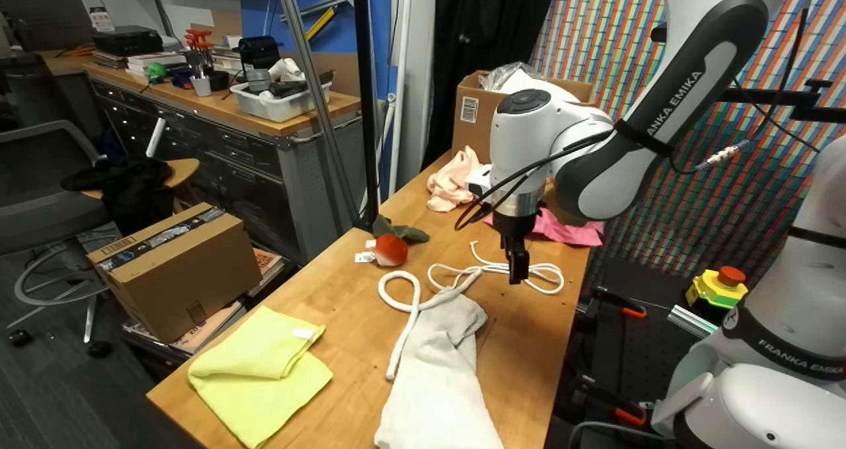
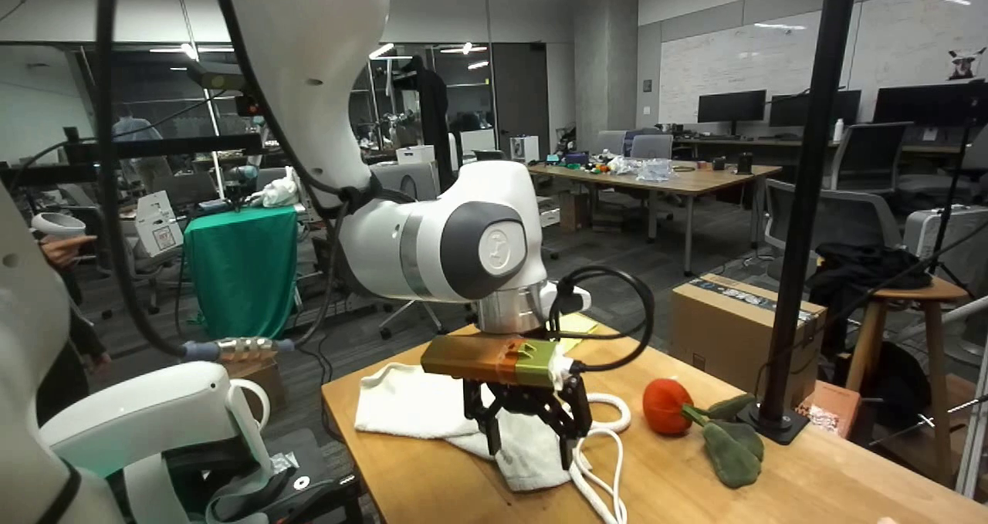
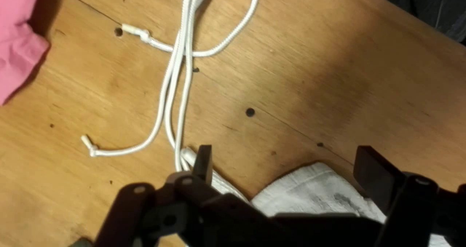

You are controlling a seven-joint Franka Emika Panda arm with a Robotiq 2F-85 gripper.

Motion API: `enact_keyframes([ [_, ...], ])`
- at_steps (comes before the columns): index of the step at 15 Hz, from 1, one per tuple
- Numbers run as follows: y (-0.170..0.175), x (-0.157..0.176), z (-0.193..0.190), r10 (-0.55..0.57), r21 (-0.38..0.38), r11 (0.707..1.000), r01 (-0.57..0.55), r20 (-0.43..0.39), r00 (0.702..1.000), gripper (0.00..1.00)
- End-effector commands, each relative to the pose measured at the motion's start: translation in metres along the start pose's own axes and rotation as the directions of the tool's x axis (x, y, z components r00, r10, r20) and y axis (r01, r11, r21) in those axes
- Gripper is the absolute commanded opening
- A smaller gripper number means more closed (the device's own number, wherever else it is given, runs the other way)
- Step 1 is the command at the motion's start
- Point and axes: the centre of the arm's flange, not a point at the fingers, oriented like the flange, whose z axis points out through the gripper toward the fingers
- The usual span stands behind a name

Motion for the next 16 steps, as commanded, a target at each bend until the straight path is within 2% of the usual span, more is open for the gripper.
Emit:
enact_keyframes([
  [1, -0.035, 0.025, -0.001, -0.015, -0.031, 0.999, 0.013, -0.050, 0.999, 1.00],
  [8, -0.093, 0.065, 0.014, 0.013, -0.055, 0.998, -0.020, -0.125, 0.992, 1.00],
  [16, -0.112, 0.092, 0.038, 0.090, -0.122, 0.986, -0.112, -0.174, 0.981, 1.00],
])
